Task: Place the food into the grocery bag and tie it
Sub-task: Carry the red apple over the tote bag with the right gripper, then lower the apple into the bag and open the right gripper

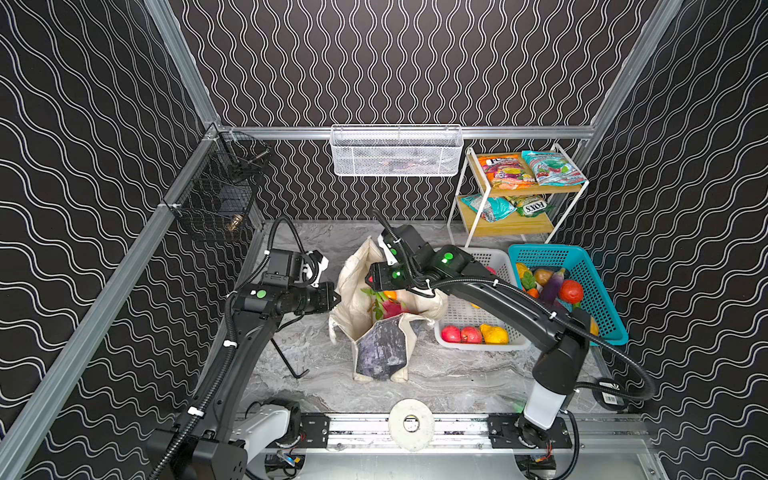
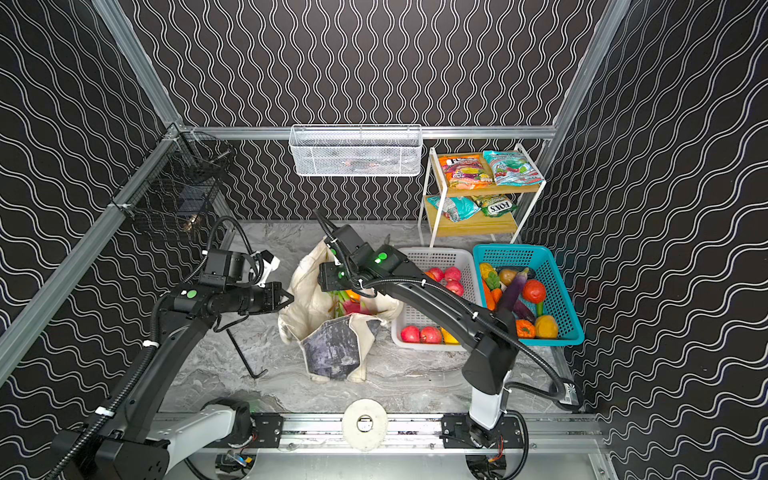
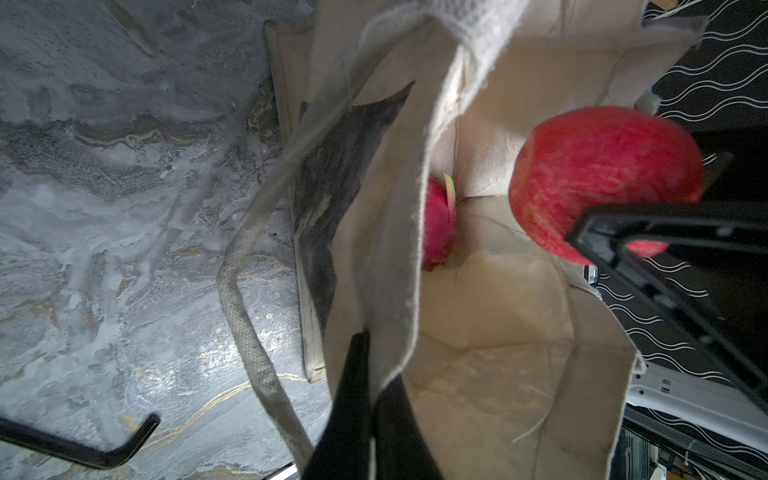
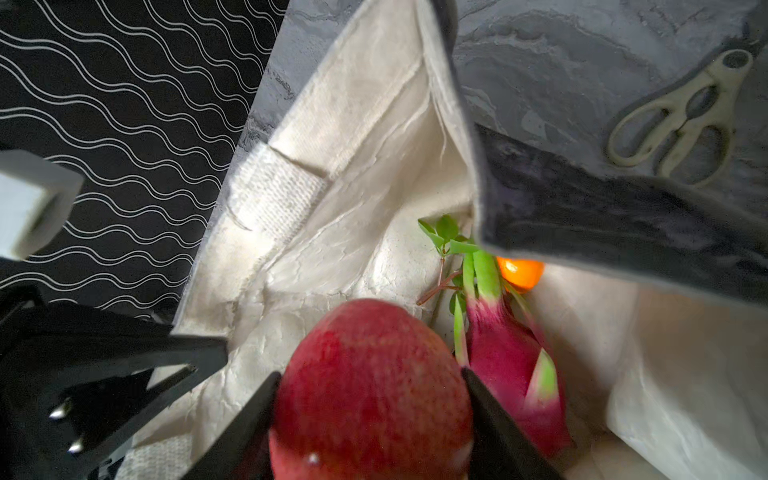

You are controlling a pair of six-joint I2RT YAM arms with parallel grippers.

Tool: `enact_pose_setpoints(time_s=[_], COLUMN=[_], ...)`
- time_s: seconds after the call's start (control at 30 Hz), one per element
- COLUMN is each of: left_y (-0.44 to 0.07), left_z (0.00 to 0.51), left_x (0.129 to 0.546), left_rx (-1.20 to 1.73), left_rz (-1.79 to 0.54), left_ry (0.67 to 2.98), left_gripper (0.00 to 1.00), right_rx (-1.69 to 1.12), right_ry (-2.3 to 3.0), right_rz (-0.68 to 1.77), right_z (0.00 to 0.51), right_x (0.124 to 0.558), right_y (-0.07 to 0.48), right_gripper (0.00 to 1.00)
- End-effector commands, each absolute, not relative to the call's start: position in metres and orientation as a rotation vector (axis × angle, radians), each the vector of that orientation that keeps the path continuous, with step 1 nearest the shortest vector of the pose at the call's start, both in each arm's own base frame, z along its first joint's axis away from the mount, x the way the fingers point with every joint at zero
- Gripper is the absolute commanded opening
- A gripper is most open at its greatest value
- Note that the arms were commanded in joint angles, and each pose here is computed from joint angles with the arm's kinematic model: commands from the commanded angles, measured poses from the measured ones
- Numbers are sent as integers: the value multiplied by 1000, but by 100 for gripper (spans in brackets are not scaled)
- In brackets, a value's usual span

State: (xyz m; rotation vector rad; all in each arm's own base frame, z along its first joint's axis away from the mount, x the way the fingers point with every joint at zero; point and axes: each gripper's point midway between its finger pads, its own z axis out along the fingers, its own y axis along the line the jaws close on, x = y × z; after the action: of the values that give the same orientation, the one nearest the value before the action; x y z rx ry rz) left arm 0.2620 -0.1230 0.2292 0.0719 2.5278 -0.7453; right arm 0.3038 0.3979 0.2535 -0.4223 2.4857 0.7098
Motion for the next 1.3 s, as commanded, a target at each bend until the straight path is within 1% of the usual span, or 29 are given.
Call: enact_pose_setpoints(time_s=[0.0, 0.13, 0.17, 0.4, 0.63, 0.9, 1.27], left_y=[-125, -124, -123, -124, -125, -125, -126], left_z=[230, 230, 230, 230, 230, 232, 232], left_x=[260, 258, 258, 259, 260, 262, 264], left_rx=[99, 101, 101, 102, 106, 120, 118], left_rz=[-752, -748, -742, -748, -751, -744, -750], left_ry=[2519, 2519, 2520, 2515, 2513, 2515, 2508], left_gripper=[0, 0, 0, 0, 0, 0, 0], right_rx=[-470, -486, -496, -545, -594, -629, -673], right_ry=[2498, 2513, 2541, 2572, 2595, 2633, 2681], right_rz=[679, 672, 658, 624, 645, 607, 497], right_z=[246, 240, 225, 202, 186, 161, 132], right_x=[305, 303, 304, 293, 281, 280, 277], right_y=[403, 407, 411, 418, 427, 426, 417], right_gripper=[58, 58, 58, 58, 58, 58, 58])
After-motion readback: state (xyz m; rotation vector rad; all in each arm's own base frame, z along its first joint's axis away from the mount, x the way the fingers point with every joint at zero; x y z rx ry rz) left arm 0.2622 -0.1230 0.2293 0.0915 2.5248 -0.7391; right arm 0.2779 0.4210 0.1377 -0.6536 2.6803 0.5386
